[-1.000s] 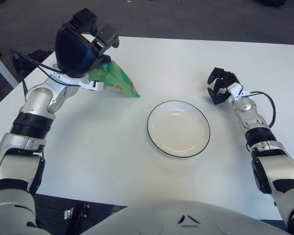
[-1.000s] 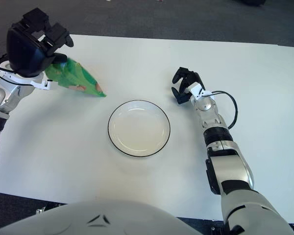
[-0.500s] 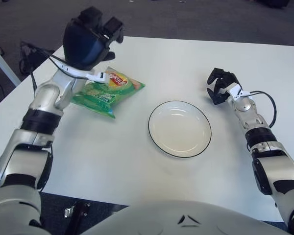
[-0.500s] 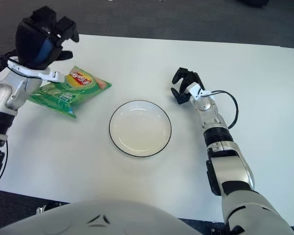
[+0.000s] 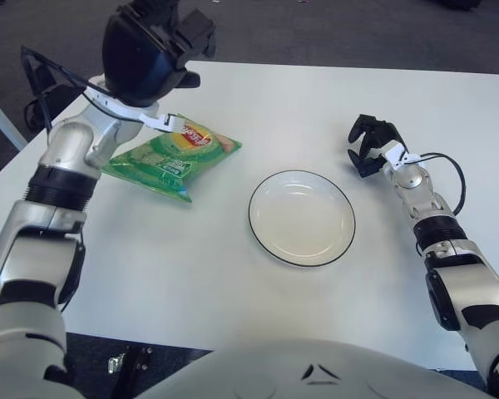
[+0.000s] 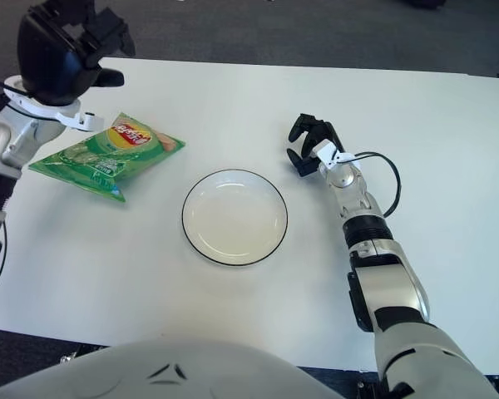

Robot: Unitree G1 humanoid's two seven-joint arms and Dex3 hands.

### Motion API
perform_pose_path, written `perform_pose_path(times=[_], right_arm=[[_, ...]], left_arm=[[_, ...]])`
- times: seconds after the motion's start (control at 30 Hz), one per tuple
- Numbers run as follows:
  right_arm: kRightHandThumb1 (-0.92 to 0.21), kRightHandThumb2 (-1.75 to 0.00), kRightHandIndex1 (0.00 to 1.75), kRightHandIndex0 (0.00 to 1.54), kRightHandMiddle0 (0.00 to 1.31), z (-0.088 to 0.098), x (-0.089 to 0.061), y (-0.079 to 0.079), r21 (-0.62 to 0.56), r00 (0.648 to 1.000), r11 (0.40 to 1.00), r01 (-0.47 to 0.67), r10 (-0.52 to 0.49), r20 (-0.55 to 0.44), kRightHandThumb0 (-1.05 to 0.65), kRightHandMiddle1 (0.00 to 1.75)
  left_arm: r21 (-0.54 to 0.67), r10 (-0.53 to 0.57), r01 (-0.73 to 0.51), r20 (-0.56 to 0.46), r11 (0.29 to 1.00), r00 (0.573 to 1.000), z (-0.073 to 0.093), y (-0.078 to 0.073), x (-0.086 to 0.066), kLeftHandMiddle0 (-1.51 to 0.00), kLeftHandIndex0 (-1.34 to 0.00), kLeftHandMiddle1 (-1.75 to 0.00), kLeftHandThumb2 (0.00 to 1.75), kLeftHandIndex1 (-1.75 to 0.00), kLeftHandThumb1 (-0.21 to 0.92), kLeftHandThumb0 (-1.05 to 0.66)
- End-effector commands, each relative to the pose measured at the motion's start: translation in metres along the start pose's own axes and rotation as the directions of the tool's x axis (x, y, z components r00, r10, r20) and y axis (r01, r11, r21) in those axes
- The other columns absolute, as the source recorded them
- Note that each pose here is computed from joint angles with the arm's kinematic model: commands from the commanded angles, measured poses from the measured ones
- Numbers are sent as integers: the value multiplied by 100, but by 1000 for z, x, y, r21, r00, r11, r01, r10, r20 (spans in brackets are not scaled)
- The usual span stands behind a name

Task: Put the snack into the plate.

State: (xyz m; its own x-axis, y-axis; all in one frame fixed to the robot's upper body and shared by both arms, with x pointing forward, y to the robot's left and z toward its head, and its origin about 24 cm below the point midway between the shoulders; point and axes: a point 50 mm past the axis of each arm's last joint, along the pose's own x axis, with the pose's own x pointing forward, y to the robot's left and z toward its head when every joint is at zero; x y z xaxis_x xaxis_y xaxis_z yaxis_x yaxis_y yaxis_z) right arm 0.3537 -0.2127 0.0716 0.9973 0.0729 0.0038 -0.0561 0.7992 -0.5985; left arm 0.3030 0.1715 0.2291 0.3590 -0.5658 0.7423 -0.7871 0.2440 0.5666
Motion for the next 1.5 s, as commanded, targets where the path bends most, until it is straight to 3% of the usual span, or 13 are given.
perform_pose_path(times=[0.0, 0.2, 0.33, 0.43, 0.5, 0.63, 0.67, 0.7, 0.8, 0.93, 1.13, 1.2, 1.47], right_arm=[[-2, -163, 175, 80, 67, -42, -23, 27, -8, 975, 994, -113, 110, -192, -1, 168], [0, -165, 175, 81, 70, -43, -23, 27, -19, 976, 992, -121, 116, -185, -1, 165], [1, -166, 175, 82, 72, -43, -23, 26, -37, 976, 991, -132, 124, -178, -1, 163], [2, -166, 175, 81, 74, -42, -23, 26, -46, 978, 990, -131, 121, -171, -1, 163], [2, -166, 175, 81, 74, -41, -23, 26, -52, 978, 990, -129, 119, -169, -1, 163], [1, -164, 175, 80, 73, -41, -22, 26, -54, 978, 990, -127, 116, -171, -1, 162], [0, -164, 175, 80, 72, -41, -22, 26, -54, 978, 991, -127, 116, -173, -1, 162], [0, -164, 175, 80, 73, -41, -23, 26, -54, 978, 991, -126, 115, -173, -1, 161], [0, -163, 175, 80, 73, -41, -23, 26, -60, 978, 990, -125, 113, -173, -1, 160], [-1, -162, 175, 80, 73, -41, -22, 26, -65, 978, 990, -127, 114, -174, -1, 160], [-1, -162, 175, 80, 73, -41, -22, 26, -70, 978, 989, -134, 120, -169, -1, 160], [-1, -162, 175, 80, 73, -41, -22, 26, -71, 979, 988, -135, 122, -166, -1, 159], [-1, -161, 175, 80, 73, -40, -21, 26, -74, 979, 988, -134, 120, -167, -1, 158]], left_arm=[[-68, -62, 58, -71, 996, 996, 5, 10, 4, -90, -67, -174, 174, -174, -6, 0], [-183, -189, 162, -140, 970, 972, 6, 20, 1, -90, -66, -173, 175, -175, -6, 0], [-154, -342, 313, -237, 937, 909, 6, 21, -4, -90, -70, -174, 173, -166, -7, -1], [-125, -434, 416, -311, 901, 846, 9, 24, -10, -86, -68, -174, 163, -160, 1, -1], [-109, -477, 471, -360, 875, 802, 11, 27, -13, -65, -57, -175, 146, -169, 18, -1], [-91, -524, 541, -425, 836, 739, 17, 30, -17, -57, -33, -173, 120, -169, 41, -1], [-89, -532, 554, -438, 828, 724, 19, 31, -19, -55, -32, -167, 104, -171, 53, -15], [-97, -550, 576, -462, 811, 696, 22, 31, -25, -55, -29, -156, 92, -160, 62, -36], [-133, -595, 632, -524, 764, 609, 27, 28, -37, -45, -13, -146, 71, -149, 80, -65], [-162, -619, 661, -564, 732, 547, 30, 24, -43, -36, -3, -145, 64, -128, 89, -80], [-212, -625, 662, -612, 719, 484, 30, 15, -52, -12, 0, -98, 68, -89, 92, -94], [-223, -627, 667, -631, 711, 457, 29, 12, -55, -5, 0, -73, 69, -74, 92, -99], [-283, -647, 691, -682, 665, 342, 31, -1, -67, 0, 0, -16, 75, -34, 92, -104]])
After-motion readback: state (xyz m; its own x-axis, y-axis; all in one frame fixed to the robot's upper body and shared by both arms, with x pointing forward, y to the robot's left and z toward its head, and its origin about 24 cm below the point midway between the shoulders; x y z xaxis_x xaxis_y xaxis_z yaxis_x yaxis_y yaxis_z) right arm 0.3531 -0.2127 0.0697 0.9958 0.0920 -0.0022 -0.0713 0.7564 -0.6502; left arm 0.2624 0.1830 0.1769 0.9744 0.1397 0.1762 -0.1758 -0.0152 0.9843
